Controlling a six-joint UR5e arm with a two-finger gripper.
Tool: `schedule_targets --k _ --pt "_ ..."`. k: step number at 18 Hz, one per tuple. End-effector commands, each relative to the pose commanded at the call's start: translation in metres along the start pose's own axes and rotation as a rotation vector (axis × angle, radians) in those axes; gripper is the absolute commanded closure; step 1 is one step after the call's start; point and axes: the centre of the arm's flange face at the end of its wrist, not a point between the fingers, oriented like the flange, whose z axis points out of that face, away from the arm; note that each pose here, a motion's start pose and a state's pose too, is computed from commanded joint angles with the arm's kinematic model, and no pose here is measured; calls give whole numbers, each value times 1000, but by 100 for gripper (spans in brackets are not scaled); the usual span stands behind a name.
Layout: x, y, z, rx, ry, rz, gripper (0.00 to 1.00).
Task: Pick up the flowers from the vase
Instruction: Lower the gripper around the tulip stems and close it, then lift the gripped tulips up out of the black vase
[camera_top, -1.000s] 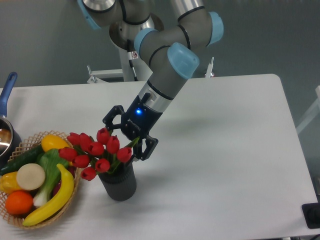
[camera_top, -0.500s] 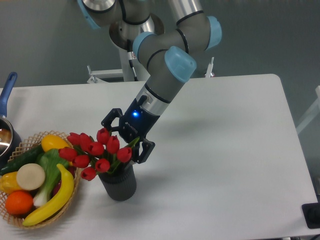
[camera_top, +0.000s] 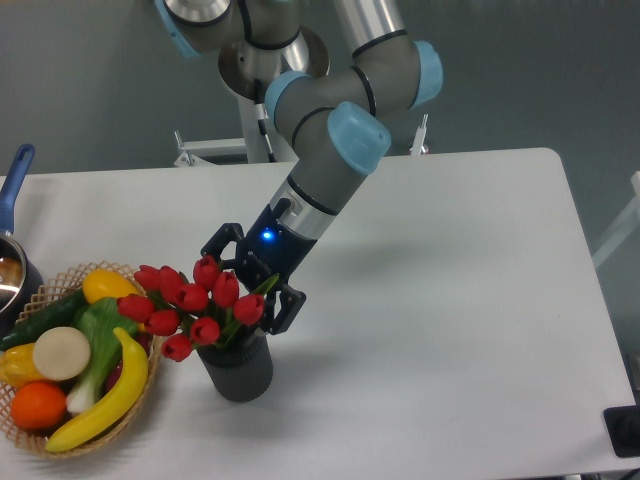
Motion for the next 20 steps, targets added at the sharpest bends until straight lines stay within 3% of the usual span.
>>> schedule_targets --k 7,11,12,16,20 --pt "-2 1 2 5 5 -3 1" --pt "-2 1 3 5 5 -3 33" --pt "-2 1 2 5 4 -2 37" --pt "-3 1 2 5 4 -2 50" --pt "-4 -1 0 8 1 0 50"
